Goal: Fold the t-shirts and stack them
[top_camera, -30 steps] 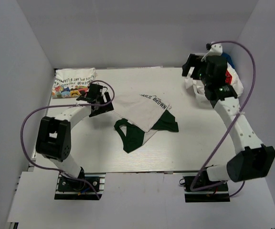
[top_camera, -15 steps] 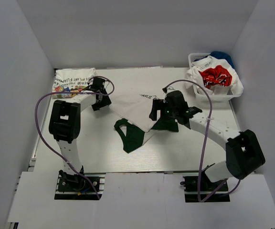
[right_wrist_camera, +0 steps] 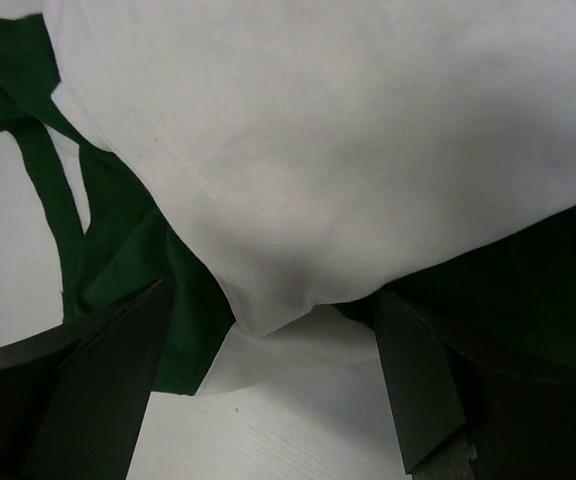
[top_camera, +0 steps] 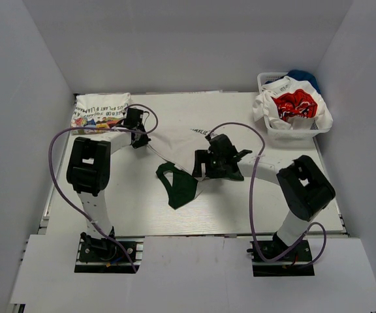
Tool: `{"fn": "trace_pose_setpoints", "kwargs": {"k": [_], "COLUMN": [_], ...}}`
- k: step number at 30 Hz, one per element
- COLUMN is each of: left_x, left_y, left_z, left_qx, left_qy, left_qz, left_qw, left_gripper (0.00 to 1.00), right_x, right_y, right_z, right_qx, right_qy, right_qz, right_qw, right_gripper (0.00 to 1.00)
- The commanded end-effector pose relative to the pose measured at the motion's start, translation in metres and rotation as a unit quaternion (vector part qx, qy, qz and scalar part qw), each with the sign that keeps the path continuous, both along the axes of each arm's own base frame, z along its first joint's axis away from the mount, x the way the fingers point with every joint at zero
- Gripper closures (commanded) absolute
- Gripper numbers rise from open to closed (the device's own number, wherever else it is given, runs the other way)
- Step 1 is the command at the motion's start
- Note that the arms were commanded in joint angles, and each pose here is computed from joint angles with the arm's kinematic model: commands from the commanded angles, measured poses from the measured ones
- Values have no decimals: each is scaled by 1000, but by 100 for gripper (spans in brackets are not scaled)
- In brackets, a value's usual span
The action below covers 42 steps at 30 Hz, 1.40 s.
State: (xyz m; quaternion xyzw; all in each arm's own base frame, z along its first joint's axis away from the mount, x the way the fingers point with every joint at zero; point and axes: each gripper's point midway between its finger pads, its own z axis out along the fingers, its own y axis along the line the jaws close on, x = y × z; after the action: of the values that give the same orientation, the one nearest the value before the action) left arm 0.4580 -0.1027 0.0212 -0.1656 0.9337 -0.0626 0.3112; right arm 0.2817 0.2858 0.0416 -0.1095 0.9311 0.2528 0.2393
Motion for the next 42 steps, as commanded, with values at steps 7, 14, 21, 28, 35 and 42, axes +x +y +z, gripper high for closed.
{"fn": "trace_pose_setpoints", "kwargs": {"k": [7, 14, 21, 28, 35, 42], "left_x": [-13, -16, -5, -12, -45, -61], "left_y": [-25, -31, -27, -32, -48, -77], "left_z": [37, 67, 130, 149, 85, 45], "left_qx": [-43, -60, -47, -49, -65, -97], "left_qy": [-63, -113, -188, -176, -66, -25], "left_qz": [-86, -105, -93, -122, -162, -207], "left_qw": [993, 986, 977, 976, 982, 973], "left_gripper": [100, 100, 100, 24, 0, 0], "right_x": [26, 60, 79, 65, 47, 53], "right_y": [29, 21, 12, 1, -2, -6], "right_z": [10, 48, 137, 243, 234, 201], "right_qx": [9, 3, 25, 81, 78, 54], "right_qy": [-29, -111, -229, -333, -299, -276], "right_qz": [1, -58, -70, -47, -26, -41], "right_qw": [1000, 992, 971, 938, 951, 959], "right_gripper": [49, 100, 100, 100, 100, 100]}}
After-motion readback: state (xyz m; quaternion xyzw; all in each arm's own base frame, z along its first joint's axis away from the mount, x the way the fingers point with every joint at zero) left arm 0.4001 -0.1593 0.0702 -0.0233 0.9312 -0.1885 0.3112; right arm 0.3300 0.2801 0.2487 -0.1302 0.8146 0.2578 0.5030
